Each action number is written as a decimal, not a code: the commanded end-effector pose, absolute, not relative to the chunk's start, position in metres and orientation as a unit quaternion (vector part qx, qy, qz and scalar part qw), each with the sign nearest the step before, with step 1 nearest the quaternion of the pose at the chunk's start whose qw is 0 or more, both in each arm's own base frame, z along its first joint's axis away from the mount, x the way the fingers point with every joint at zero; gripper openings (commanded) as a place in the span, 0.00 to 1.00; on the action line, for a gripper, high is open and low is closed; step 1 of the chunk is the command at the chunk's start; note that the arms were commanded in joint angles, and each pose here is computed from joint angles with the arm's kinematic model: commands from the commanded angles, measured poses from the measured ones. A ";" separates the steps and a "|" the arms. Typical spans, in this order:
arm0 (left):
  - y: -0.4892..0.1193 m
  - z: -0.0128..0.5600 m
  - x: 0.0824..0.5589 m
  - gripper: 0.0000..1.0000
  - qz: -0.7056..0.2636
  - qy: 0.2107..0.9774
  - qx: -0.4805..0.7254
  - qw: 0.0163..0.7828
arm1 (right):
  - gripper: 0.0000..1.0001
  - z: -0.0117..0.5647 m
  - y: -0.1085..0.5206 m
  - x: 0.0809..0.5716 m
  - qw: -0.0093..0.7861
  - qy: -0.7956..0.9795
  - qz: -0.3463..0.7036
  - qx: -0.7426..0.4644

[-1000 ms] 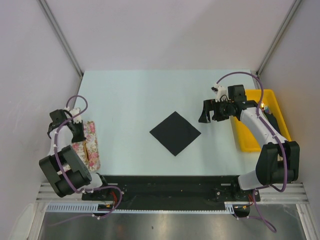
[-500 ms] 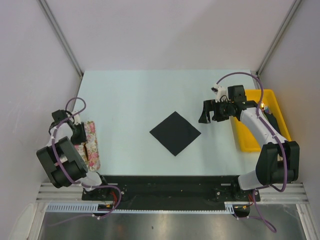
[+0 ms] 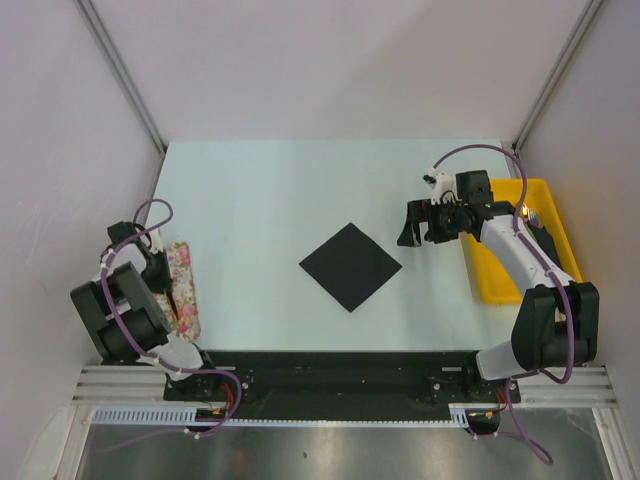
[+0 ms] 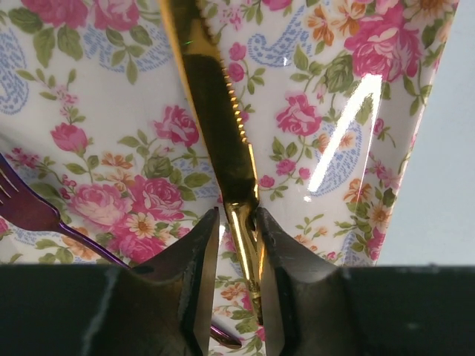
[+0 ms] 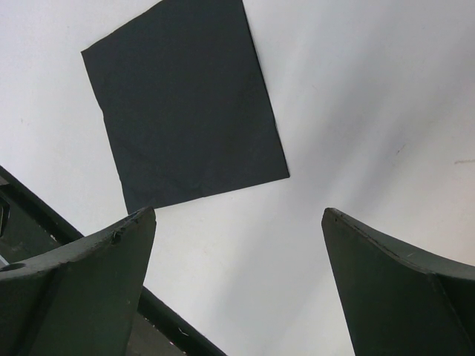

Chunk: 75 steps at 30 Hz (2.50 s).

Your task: Place the utensils on the paper napkin and roll it up

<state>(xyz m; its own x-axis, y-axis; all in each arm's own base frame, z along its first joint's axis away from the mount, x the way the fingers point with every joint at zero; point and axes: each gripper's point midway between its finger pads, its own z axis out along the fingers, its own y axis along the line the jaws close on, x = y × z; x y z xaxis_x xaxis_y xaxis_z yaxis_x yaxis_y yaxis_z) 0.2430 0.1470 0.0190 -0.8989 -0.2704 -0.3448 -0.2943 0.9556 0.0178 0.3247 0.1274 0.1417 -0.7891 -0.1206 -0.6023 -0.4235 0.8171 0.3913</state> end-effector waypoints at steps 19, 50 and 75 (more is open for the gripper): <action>0.149 0.057 0.262 0.00 0.022 0.961 -0.181 0.209 | 1.00 0.151 0.127 0.333 0.309 0.901 0.268 -0.146; -0.108 0.173 0.383 0.00 -0.151 0.933 -0.053 0.324 | 1.00 0.146 0.118 0.335 0.311 0.904 0.263 -0.129; -0.333 0.087 0.367 0.00 -0.155 0.951 0.030 0.264 | 1.00 0.120 0.111 0.341 0.279 0.920 0.252 -0.112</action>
<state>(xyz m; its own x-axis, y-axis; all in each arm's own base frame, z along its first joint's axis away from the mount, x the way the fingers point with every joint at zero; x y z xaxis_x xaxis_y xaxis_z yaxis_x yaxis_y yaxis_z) 0.3464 -0.3106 0.0613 -0.9079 0.0082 -0.4191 0.1246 0.9599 -0.2511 0.3334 0.1138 0.1166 -0.8341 -0.0717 -0.5469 -0.3447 0.8419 0.4152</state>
